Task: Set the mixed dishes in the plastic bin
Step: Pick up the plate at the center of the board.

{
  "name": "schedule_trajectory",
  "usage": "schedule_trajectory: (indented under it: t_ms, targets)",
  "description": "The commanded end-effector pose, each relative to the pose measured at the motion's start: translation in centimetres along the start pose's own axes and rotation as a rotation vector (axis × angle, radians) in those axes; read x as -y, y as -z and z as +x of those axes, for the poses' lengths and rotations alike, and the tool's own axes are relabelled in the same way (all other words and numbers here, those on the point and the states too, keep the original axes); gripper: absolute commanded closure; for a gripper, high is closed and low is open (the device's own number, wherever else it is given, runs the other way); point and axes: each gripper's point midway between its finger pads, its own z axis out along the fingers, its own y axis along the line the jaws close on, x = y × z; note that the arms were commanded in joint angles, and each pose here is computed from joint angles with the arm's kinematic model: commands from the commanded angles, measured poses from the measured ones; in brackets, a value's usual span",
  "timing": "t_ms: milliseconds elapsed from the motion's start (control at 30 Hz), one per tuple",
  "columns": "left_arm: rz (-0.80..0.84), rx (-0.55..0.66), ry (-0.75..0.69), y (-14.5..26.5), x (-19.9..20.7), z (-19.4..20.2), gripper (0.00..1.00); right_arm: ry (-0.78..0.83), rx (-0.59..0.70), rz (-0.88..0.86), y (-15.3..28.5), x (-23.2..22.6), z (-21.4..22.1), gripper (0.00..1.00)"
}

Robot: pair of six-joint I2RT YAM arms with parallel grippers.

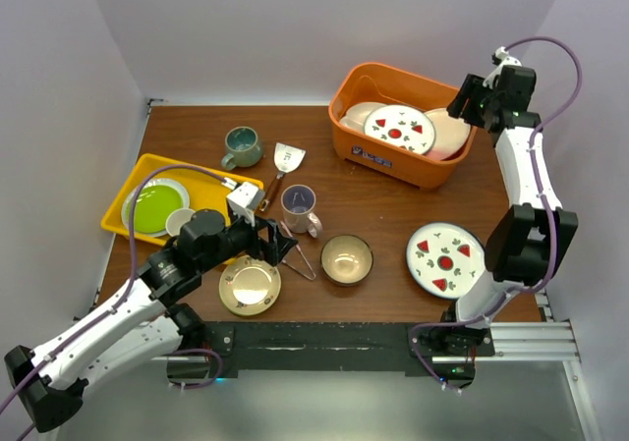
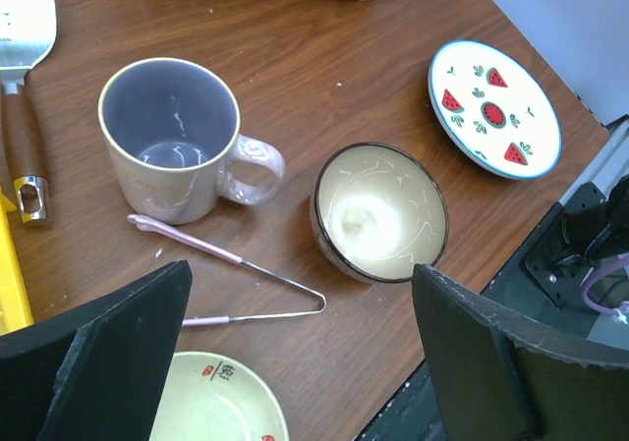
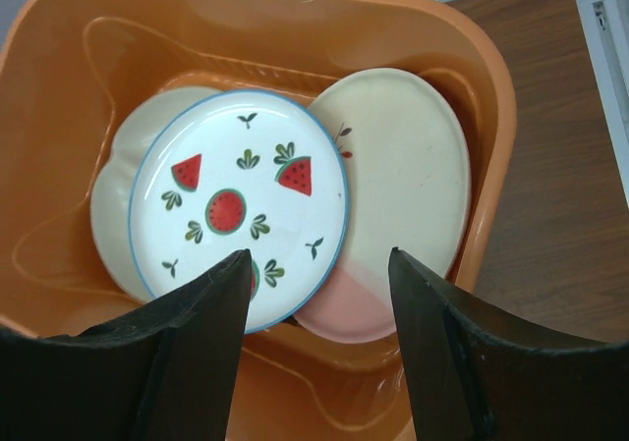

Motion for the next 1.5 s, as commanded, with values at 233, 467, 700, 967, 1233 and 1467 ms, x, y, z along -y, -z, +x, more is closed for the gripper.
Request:
schedule_trajectory:
  t_ms: [233,467,700,967,1233,1467]
  targets:
    - [0.055,-0.084,0.028,-0.8,1.7,-0.4,0.07,0.387,0.032,-0.552,11.3,-8.5,3.4,0.36]
    - [-0.004,-0.162,-0.016,-1.9,2.9,1.0,0.08,0.520,-0.011,-0.805,16.8,-10.6,9.1,0.33]
    - [-0.098,-0.251,-0.019,-3.6,4.0,3.8,0.10,0.535,-0.107,-0.958,19.5,-10.6,15.1,0.33]
    - [-0.081,-0.255,-0.042,-5.3,6.3,4.7,0.10,0.698,-0.169,-0.858,19.6,-8.1,16.8,0.30]
    - [-0.050,-0.216,-0.054,-5.2,6.4,4.4,0.09,0.805,-0.377,-0.819,19.4,-4.0,20.5,0.29]
    - [0.096,-0.113,-0.062,-6.7,10.5,0.3,0.09,0.780,-0.471,-0.744,18.3,-1.9,22.6,0.29]
